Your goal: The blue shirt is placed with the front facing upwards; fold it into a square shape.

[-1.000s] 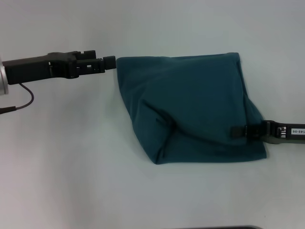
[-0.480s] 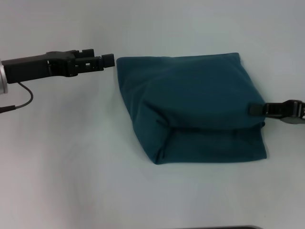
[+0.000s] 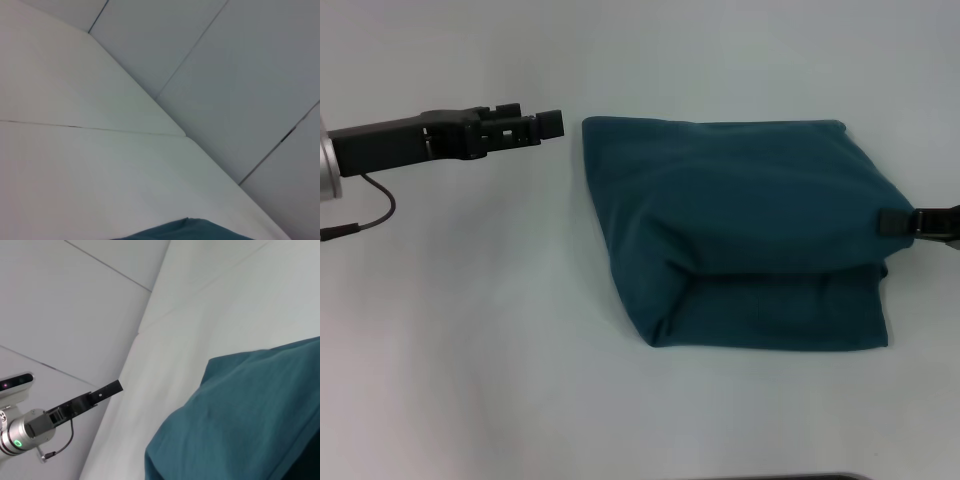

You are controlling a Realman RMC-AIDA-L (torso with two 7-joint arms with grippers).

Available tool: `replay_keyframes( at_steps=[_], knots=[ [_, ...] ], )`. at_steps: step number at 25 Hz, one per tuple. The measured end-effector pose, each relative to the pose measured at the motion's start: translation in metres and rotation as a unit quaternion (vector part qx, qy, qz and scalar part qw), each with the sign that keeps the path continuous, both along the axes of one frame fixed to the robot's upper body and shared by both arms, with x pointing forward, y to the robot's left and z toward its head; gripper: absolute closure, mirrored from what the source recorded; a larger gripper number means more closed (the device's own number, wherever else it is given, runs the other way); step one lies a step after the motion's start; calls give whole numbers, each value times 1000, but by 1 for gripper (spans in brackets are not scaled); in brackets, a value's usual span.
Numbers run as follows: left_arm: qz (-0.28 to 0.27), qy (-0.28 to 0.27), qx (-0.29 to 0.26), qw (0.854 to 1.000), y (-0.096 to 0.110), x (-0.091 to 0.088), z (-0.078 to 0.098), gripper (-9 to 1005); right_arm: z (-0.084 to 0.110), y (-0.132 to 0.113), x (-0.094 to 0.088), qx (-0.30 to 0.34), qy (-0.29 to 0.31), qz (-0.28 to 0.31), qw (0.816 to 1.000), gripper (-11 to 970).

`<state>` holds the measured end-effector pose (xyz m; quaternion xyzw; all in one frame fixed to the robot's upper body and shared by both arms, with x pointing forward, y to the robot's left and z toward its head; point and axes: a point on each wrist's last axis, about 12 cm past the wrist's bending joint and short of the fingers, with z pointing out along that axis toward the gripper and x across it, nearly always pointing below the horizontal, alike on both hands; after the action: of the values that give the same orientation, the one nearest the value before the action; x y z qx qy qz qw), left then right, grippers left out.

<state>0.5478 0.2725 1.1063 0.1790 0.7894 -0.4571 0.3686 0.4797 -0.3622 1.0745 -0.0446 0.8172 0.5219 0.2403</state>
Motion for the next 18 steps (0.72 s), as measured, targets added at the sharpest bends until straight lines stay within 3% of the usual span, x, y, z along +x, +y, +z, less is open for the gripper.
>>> replay_keyframes(
  at_steps=[18],
  knots=[
    [3,2,-3,1000,0,1,-2,33,-3,-15,-8,-45,28,7,999,922]
  ],
)
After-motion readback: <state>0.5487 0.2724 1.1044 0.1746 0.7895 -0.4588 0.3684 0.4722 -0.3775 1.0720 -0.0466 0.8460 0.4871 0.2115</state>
